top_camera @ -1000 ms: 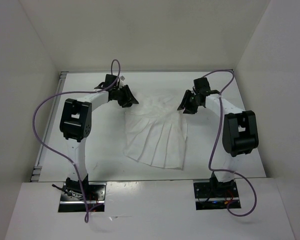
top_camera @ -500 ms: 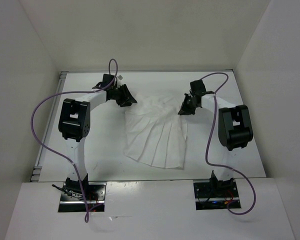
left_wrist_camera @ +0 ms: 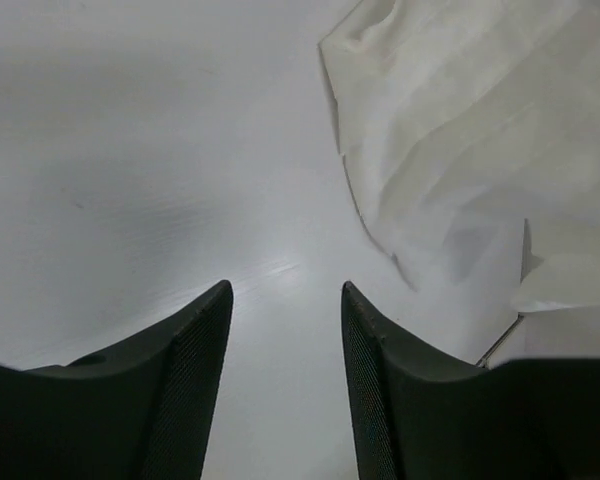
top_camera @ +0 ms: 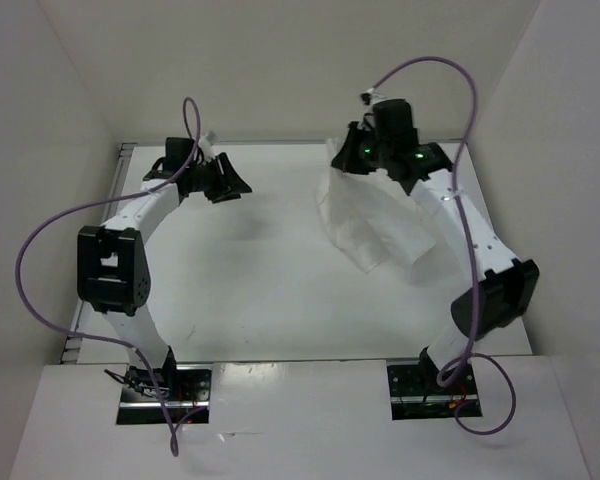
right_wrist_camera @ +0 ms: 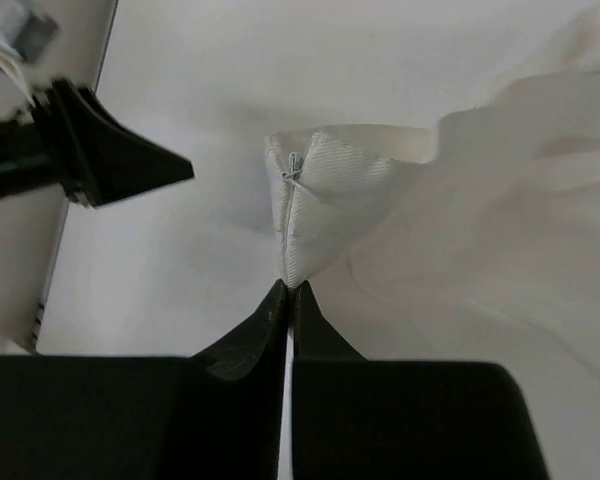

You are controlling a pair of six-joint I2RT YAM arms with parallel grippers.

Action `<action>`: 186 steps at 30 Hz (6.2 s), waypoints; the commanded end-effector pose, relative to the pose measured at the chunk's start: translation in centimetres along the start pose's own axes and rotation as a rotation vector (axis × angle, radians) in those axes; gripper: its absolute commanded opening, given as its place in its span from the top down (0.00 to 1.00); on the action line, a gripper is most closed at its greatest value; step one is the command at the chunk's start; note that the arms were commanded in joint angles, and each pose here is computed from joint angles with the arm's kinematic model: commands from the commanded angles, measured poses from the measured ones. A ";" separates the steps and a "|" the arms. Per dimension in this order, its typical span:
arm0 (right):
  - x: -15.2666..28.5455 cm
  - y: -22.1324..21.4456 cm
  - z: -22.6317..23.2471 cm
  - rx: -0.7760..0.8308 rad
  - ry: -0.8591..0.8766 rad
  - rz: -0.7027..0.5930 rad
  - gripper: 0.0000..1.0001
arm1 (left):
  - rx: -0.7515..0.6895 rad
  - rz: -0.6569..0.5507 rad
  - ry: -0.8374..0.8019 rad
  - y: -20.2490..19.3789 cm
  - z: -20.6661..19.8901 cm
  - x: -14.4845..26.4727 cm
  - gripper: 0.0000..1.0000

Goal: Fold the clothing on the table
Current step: Flatten the skirt out

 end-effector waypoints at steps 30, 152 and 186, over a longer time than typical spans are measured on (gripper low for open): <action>-2.2 -4.7 -7.7 -0.278 0.040 0.236 1.00 | 0.018 -0.288 -0.006 2.4 0.2 13.5 0.41; 10.3 -1.3 -5.4 0.113 0.098 -0.045 0.94 | -0.355 -0.253 -0.339 7.3 -12.5 10.4 1.00; -2.3 -5.5 -12.9 -0.227 -0.060 0.241 1.00 | 0.000 0.025 -0.271 2.8 -2.7 -0.3 1.00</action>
Point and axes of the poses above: each gripper's point midway between its finger pads, its own x axis back along the fingers, its own z axis along the line the jaws close on, y = z × x, the point moved 6 cm from there along x, back along the fingers, and after that the axes turned 8 degrees about -x, right-handed, at the moved point
